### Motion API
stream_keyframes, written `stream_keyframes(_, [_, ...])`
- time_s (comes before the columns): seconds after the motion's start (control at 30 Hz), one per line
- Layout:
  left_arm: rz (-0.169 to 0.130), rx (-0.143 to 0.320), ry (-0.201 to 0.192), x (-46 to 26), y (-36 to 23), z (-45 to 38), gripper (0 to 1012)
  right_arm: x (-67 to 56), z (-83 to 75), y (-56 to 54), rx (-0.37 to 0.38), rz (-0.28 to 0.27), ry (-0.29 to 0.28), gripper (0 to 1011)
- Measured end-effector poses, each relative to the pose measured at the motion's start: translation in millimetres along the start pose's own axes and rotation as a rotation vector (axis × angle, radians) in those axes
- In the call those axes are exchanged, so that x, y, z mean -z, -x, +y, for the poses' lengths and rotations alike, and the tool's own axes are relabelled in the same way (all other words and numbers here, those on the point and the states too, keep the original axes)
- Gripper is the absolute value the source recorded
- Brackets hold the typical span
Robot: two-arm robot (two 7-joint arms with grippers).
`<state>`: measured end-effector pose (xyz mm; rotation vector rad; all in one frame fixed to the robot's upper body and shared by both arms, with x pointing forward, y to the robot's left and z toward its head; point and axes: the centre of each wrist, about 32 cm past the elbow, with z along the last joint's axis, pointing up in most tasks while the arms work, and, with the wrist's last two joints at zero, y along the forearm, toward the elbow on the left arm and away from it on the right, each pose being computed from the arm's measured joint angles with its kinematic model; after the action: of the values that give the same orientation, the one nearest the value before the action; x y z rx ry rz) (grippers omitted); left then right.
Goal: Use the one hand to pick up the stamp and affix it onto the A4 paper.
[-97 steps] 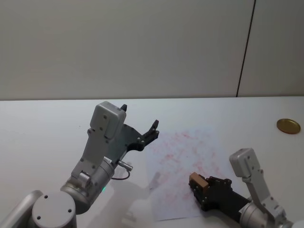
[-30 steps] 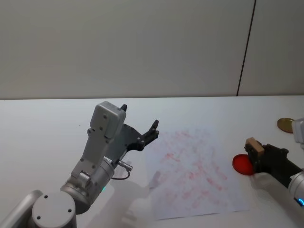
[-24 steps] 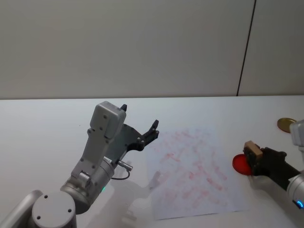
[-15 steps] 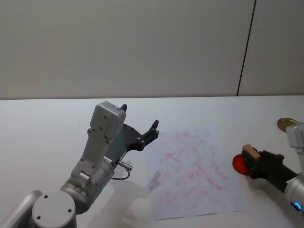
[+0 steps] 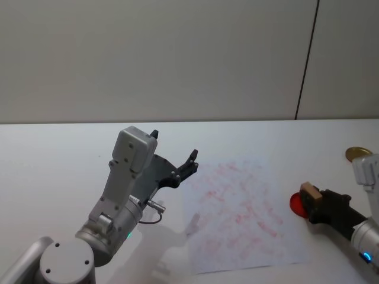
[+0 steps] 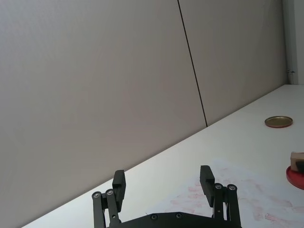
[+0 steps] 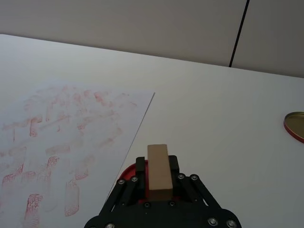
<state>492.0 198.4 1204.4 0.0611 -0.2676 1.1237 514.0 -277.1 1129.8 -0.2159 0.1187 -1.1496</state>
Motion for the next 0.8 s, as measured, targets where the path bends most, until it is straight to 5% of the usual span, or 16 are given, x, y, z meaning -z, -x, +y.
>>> stream_keyframes(0.5, [0.000, 0.000, 0.000, 0.0, 0.0, 0.0, 993, -1.0, 4.3, 0.8, -0.006, -0.001, 0.008, 701])
stream_keyframes(0.8, [0.000, 0.000, 0.000, 0.0, 0.0, 0.0, 993, -11.6, 3.4, 2.2, 0.001, -0.020, -0.047, 960])
